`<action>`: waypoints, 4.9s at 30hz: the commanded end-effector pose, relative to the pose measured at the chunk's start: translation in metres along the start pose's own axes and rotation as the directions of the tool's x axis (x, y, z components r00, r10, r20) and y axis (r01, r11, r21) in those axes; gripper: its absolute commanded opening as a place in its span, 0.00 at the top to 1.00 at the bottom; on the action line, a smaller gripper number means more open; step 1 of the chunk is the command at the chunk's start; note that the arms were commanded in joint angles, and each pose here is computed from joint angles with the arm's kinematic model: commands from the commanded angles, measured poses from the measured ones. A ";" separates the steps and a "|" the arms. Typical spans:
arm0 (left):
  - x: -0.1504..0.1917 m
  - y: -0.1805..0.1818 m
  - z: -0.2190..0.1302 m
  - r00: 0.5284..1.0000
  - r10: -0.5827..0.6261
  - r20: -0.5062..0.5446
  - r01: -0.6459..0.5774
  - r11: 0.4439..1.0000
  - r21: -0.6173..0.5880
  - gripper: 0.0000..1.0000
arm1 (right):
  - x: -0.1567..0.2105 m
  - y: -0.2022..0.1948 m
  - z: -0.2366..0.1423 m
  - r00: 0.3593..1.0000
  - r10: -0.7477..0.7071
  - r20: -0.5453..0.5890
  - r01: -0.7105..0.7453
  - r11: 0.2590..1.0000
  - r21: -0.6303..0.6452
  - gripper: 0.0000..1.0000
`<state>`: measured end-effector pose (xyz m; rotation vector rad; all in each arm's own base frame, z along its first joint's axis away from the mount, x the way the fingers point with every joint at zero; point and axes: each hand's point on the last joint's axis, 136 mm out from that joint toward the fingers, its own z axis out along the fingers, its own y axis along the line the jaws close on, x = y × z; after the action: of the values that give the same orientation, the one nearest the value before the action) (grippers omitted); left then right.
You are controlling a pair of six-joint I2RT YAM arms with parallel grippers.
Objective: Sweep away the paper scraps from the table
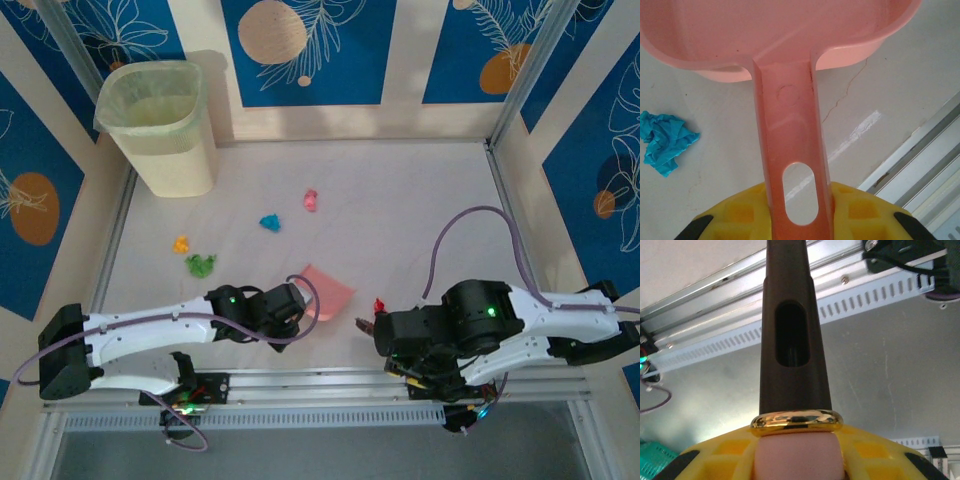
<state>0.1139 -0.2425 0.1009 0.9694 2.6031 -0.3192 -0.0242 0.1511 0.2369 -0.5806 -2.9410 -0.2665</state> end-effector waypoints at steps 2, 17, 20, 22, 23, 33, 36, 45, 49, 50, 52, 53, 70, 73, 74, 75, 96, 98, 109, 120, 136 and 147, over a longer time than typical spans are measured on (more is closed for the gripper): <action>-0.004 -0.002 0.001 1.000 0.003 0.004 -0.003 1.000 0.015 1.00 | -0.022 -0.022 0.015 0.994 0.108 0.032 -0.108 0.994 0.014 1.00; -0.004 0.007 -0.001 1.000 -0.015 0.013 0.015 1.000 -0.023 1.00 | -0.064 0.031 0.048 0.998 0.065 0.008 -0.066 0.997 0.041 1.00; -0.005 0.014 -0.001 0.999 -0.028 0.019 0.029 0.998 -0.056 1.00 | -0.087 0.039 0.050 0.998 0.047 0.030 -0.049 0.998 0.036 1.00; -0.005 0.018 -0.002 0.999 -0.035 0.019 0.037 0.996 -0.076 1.00 | -0.103 0.045 0.047 0.998 0.027 0.051 -0.028 0.999 0.029 1.00; -0.006 0.019 -0.002 0.999 -0.037 0.021 0.038 0.996 -0.080 1.00 | -0.110 0.049 0.044 0.998 0.019 0.061 -0.020 1.000 0.023 1.00; -0.011 0.018 -0.006 1.000 -0.020 0.023 0.022 0.997 -0.080 1.00 | -0.166 0.086 0.021 0.983 -0.120 0.136 0.118 0.993 0.019 1.00; -0.012 0.018 -0.005 1.000 -0.009 0.010 0.010 0.996 -0.089 1.00 | -0.167 0.095 0.006 0.979 -0.148 0.139 0.152 0.988 -0.019 1.00; -0.026 -0.002 0.000 0.999 0.036 0.002 -0.036 0.999 -0.014 1.00 | -0.162 0.109 -0.048 0.948 -0.177 0.265 0.248 0.931 -0.268 1.00; -0.031 -0.019 0.004 0.998 0.061 -0.015 -0.060 0.997 0.054 1.00 | -0.192 0.086 -0.059 0.910 -0.092 0.404 0.206 0.947 -0.248 1.00; -0.031 -0.024 0.006 0.997 0.069 -0.025 -0.067 0.995 0.075 1.00 | -0.201 0.079 -0.059 0.895 -0.079 0.438 0.196 0.954 -0.228 1.00; -0.031 -0.031 0.008 0.996 0.079 -0.044 -0.074 0.992 0.105 1.00 | -0.219 0.063 -0.055 0.874 -0.047 0.483 0.143 0.976 -0.164 1.00; -0.030 -0.033 0.010 0.995 0.086 -0.057 -0.079 0.990 0.114 1.00 | -0.229 0.054 -0.052 0.865 -0.046 0.499 0.119 0.986 -0.115 1.00; -0.034 -0.051 0.044 0.984 0.115 -0.139 -0.096 0.986 0.135 1.00 | -0.291 0.035 0.037 0.927 -0.131 0.352 0.067 0.980 0.188 1.00; -0.034 -0.050 0.051 0.981 0.119 -0.153 -0.101 0.988 0.117 1.00 | -0.287 0.033 0.048 0.933 -0.147 0.330 0.088 0.979 0.186 1.00; -0.034 -0.049 0.054 0.980 0.121 -0.159 -0.104 0.988 0.112 1.00 | -0.285 0.033 0.051 0.934 -0.151 0.325 0.093 0.978 0.187 1.00; -0.034 -0.049 0.055 0.980 0.121 -0.158 -0.104 0.989 0.107 1.00 | -0.280 0.032 0.054 0.936 -0.156 0.314 0.102 0.978 0.183 1.00; -0.040 -0.032 0.072 0.986 0.115 -0.118 -0.111 0.993 0.038 1.00 | -0.148 0.000 0.065 0.919 -0.365 0.149 0.286 0.876 0.388 1.00; -0.041 -0.032 0.074 0.987 0.119 -0.109 -0.115 0.993 0.039 1.00 | -0.140 -0.001 0.062 0.910 -0.393 0.130 0.309 0.854 0.419 1.00; -0.037 -0.029 0.081 0.991 0.118 -0.070 -0.115 0.992 0.044 1.00 | -0.105 0.035 0.043 0.887 -0.433 0.159 0.406 0.896 0.179 1.00; -0.037 -0.027 0.081 0.991 0.130 -0.042 -0.128 0.991 0.042 1.00 | -0.127 0.011 0.002 0.944 -0.141 0.298 0.198 0.965 -0.170 1.00; -0.030 -0.008 0.084 0.997 0.059 -0.050 -0.058 0.998 0.029 1.00 | -0.226 0.043 0.000 0.862 -0.166 0.478 0.174 0.984 0.027 1.00; -0.028 0.003 0.087 0.998 0.001 -0.061 0.001 0.999 0.037 1.00 | -0.296 0.099 0.035 0.899 -0.236 0.370 0.200 0.971 0.132 1.00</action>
<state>0.1607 -0.2981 0.0379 1.0449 2.5967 -0.3482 0.2644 0.1282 0.1666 -0.4190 -3.3511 -0.0181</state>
